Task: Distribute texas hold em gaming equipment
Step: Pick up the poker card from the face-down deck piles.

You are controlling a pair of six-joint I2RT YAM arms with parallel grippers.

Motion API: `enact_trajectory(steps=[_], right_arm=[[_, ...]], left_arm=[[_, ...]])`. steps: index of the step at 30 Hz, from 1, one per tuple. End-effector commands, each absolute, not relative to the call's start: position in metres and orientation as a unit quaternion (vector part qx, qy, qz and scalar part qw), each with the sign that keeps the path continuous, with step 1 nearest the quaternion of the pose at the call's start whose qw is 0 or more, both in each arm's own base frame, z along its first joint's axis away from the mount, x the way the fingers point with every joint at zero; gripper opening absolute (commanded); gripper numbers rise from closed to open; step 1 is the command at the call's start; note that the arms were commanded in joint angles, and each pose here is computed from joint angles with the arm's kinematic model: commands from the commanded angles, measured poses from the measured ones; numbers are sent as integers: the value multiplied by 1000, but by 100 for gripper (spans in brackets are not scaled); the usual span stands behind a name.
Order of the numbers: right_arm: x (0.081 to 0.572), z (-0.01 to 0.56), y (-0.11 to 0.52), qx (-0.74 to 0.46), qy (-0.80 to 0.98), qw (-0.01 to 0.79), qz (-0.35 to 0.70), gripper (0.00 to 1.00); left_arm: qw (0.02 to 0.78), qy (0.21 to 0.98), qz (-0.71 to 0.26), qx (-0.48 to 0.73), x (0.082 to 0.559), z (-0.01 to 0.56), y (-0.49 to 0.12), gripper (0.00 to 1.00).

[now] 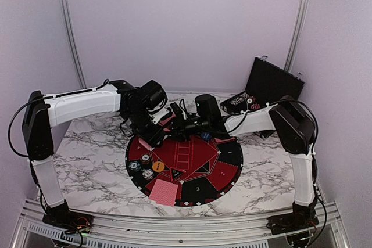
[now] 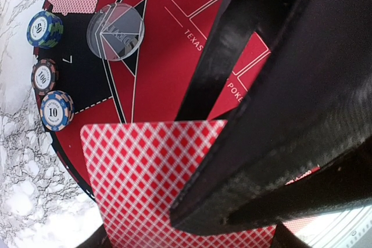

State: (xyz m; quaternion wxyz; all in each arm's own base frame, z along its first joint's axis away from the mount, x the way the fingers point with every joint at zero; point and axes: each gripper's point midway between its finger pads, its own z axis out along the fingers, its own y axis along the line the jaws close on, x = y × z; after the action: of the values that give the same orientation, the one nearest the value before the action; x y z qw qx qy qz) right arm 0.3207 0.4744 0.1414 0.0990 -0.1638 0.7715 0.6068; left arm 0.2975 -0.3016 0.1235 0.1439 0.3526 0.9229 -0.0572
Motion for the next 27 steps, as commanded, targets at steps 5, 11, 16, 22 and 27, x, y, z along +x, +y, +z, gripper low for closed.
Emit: enact_trajectory(steps=[5,11,16,22,27], right_arm=[[332,160,473,-167,768,128,605,39],[334,166,469,-166,766,134,607,39],[334,172,467,-166,762,139,611,40],[336,179,460,-162,759,146,614,43],[337,181,456,-159,759,149,614,42]], left_arm=[[148,922,-52,355,295,129,-298,27],[147,922,-51,355,296,127,-298,27],[147,922,-50,354,297,127,-297,27],[147,923,-49,352,297,127,-295,27],[146,923,-49,351,297,127,-294,27]])
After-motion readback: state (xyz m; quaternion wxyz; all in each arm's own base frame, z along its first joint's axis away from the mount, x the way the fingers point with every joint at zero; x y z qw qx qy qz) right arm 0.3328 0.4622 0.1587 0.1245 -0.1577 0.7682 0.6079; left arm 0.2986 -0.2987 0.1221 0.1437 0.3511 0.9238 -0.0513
